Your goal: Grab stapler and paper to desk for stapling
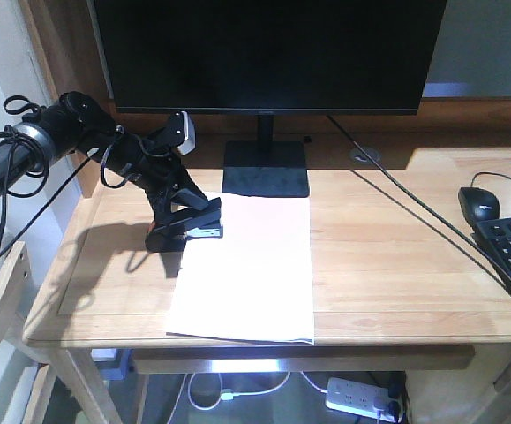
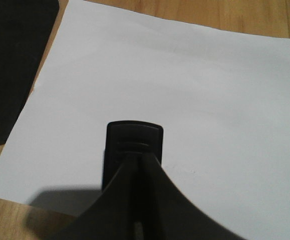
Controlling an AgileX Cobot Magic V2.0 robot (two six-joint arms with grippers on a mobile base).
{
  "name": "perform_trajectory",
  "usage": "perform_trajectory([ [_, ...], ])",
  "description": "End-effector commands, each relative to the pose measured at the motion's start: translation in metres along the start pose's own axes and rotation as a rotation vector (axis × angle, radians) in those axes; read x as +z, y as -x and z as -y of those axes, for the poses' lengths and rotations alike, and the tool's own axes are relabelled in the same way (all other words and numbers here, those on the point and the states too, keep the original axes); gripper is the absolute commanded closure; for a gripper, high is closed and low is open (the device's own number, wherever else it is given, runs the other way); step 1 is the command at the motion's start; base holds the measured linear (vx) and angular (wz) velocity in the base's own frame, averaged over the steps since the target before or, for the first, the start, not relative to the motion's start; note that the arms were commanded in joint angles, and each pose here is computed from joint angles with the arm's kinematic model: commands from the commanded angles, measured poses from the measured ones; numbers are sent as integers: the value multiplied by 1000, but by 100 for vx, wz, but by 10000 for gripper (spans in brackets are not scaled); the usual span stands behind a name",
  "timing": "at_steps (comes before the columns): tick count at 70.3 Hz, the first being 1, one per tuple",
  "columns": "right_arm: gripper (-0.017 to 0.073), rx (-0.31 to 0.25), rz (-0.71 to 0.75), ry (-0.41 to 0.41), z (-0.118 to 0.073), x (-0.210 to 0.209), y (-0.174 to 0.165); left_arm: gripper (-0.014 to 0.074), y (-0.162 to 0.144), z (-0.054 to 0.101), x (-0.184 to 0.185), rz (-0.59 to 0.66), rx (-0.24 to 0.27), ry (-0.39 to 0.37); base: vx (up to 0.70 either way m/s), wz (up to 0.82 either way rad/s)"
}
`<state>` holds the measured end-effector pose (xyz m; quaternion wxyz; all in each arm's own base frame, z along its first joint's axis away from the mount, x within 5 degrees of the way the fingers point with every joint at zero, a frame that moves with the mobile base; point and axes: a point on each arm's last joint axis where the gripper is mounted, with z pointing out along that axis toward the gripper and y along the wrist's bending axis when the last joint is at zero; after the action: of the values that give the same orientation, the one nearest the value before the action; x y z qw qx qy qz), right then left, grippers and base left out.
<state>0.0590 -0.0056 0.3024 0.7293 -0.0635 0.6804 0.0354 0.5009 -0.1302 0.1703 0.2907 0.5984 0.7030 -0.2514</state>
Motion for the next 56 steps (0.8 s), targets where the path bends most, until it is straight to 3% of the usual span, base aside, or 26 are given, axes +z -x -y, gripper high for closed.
perform_trajectory([
  [1, 95, -31, 41, 12, -1, 0, 10, 600, 37, 7, -31, 85, 42, 27, 0, 0],
  [33, 95, -31, 41, 12, -1, 0, 10, 600, 37, 5, -29, 86, 43, 54, 0, 0],
  [56, 95, -34, 42, 11, -1, 0, 10, 600, 33, 8, -7, 52, 49, 19, 0, 0],
])
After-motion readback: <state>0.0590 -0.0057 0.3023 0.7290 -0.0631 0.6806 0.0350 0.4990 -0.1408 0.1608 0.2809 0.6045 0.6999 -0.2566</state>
